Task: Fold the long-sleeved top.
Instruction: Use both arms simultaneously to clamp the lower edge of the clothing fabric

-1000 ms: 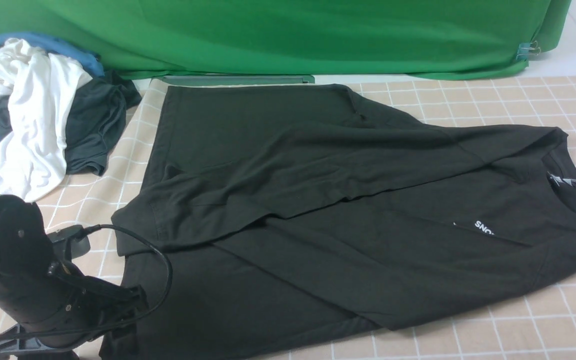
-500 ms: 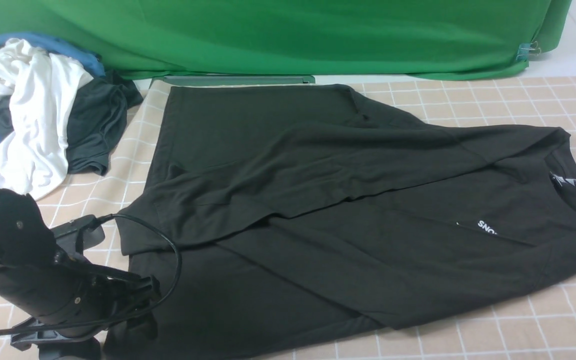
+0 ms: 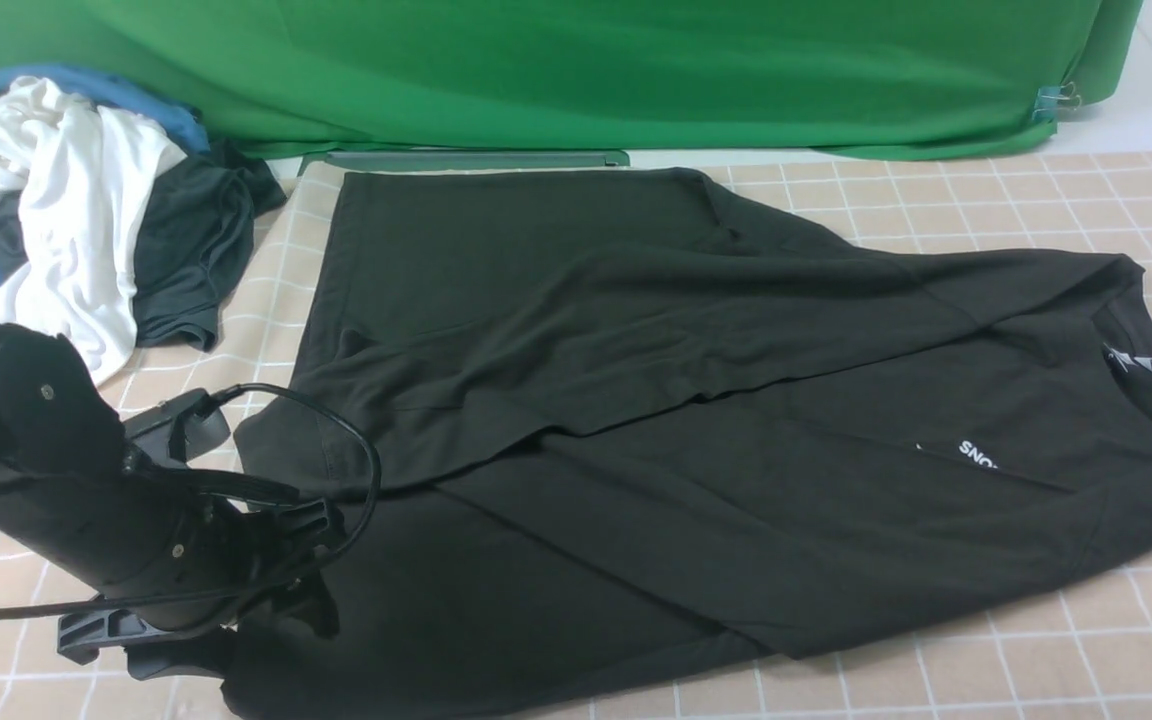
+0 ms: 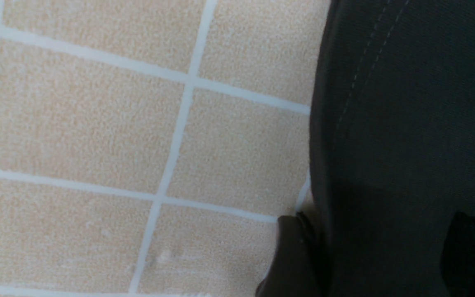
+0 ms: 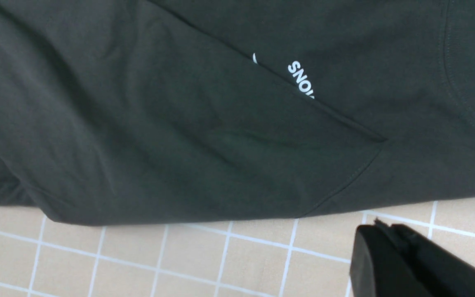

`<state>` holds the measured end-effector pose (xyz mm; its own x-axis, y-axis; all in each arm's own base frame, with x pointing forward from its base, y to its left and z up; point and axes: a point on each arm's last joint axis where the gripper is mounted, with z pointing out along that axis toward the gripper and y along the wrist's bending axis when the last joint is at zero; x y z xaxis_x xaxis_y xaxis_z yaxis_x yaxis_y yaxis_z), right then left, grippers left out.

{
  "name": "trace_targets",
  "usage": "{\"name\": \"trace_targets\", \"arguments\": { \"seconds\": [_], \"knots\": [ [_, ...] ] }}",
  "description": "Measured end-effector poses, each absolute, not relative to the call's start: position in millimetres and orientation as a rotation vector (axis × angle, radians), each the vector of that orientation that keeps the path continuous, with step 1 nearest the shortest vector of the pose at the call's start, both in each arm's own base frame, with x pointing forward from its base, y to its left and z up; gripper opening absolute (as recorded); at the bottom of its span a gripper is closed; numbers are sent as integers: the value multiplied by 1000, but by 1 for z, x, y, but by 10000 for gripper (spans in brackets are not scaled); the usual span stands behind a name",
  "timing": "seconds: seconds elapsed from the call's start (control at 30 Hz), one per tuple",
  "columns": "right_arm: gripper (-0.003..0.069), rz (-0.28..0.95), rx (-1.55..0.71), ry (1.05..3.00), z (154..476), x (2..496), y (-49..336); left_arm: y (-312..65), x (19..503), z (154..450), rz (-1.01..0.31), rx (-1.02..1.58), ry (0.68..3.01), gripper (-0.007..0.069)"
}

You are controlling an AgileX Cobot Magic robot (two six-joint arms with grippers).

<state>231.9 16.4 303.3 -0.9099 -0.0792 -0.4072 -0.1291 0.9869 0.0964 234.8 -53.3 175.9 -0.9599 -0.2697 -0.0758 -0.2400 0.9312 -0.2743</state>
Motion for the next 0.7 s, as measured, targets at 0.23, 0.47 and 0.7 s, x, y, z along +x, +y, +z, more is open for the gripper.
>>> {"name": "trace_targets", "arguments": {
  "seconds": [0.23, 0.47, 0.7],
  "knots": [
    [39, 169, -149, 2718, 303, 232, 16, -51, 223, 164, -360, -380, 3051, 355],
    [39, 169, -149, 2718, 303, 232, 16, -49, 217, 159, -342, -376, 3065, 400],
    [40, 169, -149, 2718, 303, 232, 16, -50, 217, 160, -351, -383, 3055, 449]
  ]
}}
